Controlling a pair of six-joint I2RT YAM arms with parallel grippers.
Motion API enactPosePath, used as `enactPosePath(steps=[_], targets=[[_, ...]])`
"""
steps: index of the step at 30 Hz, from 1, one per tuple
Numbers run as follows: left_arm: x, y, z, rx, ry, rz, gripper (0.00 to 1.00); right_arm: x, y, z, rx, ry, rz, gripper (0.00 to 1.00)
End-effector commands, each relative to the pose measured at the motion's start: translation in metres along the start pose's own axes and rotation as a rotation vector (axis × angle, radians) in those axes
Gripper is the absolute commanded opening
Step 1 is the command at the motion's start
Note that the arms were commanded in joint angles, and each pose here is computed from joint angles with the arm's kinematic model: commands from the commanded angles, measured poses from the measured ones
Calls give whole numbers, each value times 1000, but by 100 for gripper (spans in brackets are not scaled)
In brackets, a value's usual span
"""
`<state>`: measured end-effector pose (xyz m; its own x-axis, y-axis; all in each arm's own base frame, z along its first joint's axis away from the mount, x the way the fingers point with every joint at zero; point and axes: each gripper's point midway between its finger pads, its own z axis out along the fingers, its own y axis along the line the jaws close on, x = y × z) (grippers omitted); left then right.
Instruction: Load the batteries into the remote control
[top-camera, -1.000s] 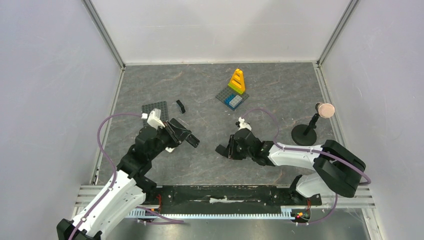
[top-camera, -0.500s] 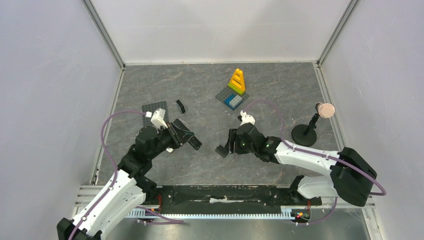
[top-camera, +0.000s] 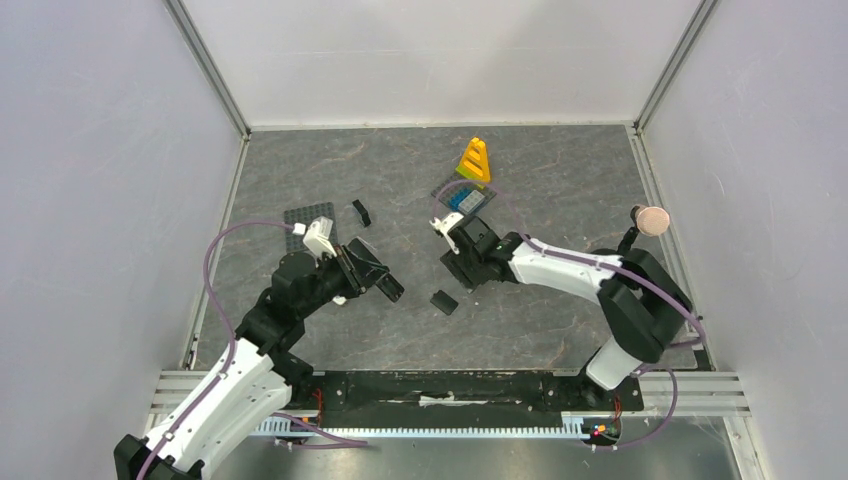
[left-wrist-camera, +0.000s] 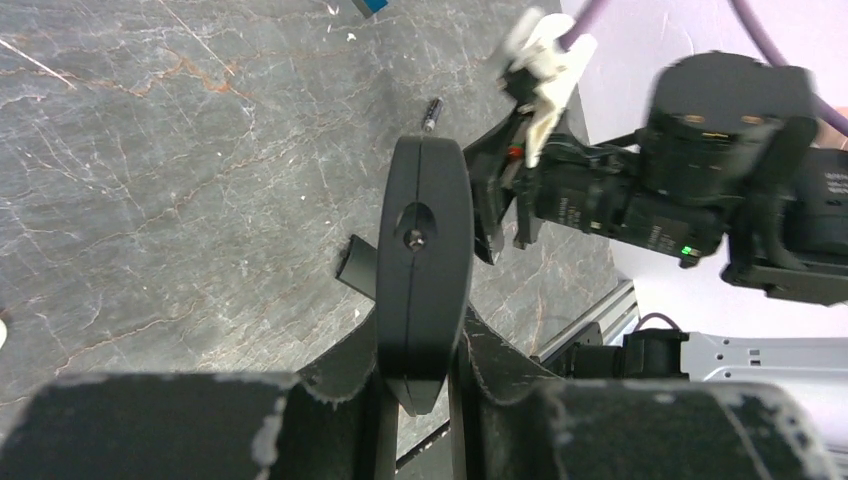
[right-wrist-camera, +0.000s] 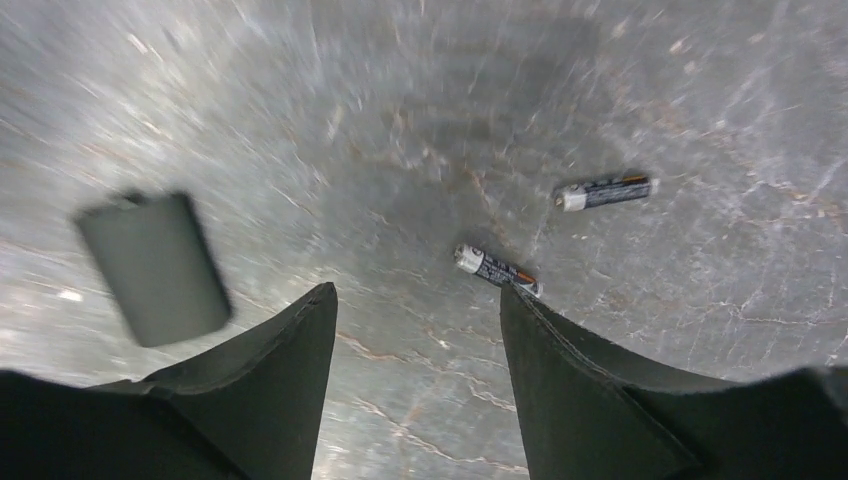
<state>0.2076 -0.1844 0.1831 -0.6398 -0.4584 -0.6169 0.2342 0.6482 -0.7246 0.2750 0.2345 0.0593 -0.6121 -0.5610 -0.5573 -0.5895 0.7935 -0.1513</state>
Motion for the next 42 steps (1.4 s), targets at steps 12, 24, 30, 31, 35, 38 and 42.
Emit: enactPosePath(steps=[12,24,30,31,35,38,42], targets=[[-8,-14,1,54,-11,54,2,20,-35,32,-48,174,-221,59],[-4,-10,8,49,2,38,2,36,-52,51,-71,262,-111,36],[-4,-11,8,57,6,43,2,37,-48,49,-87,257,-75,13],[-4,-12,8,60,5,44,2,36,-49,48,-80,249,-64,10],[-4,-15,7,79,5,42,2,10,-53,34,-27,113,32,1],[-4,-18,7,104,-5,35,2,-34,-40,-5,-44,-125,89,1],[-7,-37,4,212,-22,39,2,-80,-15,-62,-126,-349,132,1]])
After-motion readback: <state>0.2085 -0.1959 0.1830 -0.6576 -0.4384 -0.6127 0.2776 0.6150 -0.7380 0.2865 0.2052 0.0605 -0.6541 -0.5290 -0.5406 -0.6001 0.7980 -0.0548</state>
